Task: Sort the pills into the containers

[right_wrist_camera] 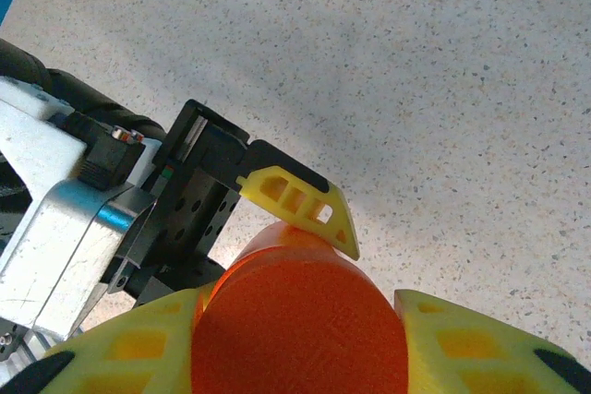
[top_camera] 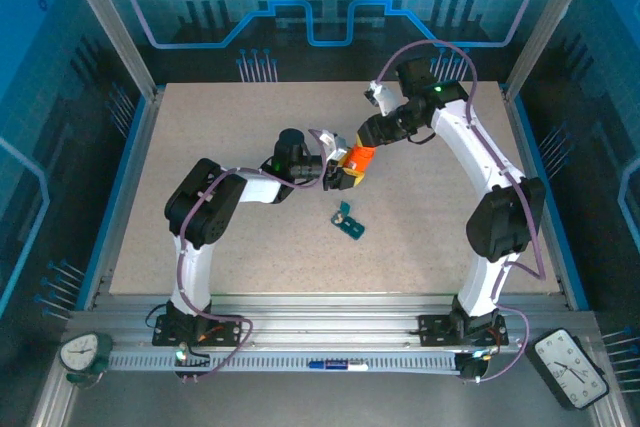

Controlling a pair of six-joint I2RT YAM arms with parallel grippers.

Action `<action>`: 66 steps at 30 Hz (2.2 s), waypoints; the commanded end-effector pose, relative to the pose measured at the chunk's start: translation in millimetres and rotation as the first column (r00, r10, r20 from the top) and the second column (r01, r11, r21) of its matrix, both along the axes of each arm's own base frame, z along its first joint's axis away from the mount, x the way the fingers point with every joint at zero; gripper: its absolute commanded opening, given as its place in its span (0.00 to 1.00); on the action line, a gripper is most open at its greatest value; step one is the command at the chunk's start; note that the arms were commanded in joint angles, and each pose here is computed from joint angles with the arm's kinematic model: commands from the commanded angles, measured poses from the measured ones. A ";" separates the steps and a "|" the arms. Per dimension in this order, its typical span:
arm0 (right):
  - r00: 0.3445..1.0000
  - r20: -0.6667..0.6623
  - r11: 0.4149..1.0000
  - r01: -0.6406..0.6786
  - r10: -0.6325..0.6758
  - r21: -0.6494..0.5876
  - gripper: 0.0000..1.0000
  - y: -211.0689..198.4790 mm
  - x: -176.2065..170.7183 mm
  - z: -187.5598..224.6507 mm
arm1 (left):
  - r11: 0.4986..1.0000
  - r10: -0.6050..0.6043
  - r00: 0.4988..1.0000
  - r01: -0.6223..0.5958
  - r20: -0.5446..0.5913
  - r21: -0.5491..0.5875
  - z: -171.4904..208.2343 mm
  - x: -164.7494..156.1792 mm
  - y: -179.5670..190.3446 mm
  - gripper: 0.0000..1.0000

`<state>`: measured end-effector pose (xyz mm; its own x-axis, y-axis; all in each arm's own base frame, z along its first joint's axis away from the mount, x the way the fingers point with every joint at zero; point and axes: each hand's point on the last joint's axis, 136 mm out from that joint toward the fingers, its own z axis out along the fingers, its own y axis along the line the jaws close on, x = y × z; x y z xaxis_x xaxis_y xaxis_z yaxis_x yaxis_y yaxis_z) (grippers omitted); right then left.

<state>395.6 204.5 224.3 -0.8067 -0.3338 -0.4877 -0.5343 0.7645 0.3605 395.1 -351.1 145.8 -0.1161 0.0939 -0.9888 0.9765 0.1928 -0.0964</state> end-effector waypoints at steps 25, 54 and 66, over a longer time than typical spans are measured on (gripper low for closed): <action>0.986 -0.132 0.994 0.108 -0.103 0.030 0.28 11.1 -8.0 -41.6 | 0.998 -0.022 0.993 0.029 0.120 -0.057 45.7 0.5 0.4 0.00; 0.957 -0.266 0.948 0.188 -0.118 0.257 0.27 41.7 -16.4 -41.7 | 0.997 -0.014 0.990 0.024 0.139 -0.071 51.8 -1.2 1.5 0.00; 0.986 -0.140 0.996 0.086 -0.089 -0.023 0.27 8.4 -19.9 -49.4 | 0.998 -0.017 0.988 0.025 0.156 -0.052 54.0 -1.9 1.9 0.00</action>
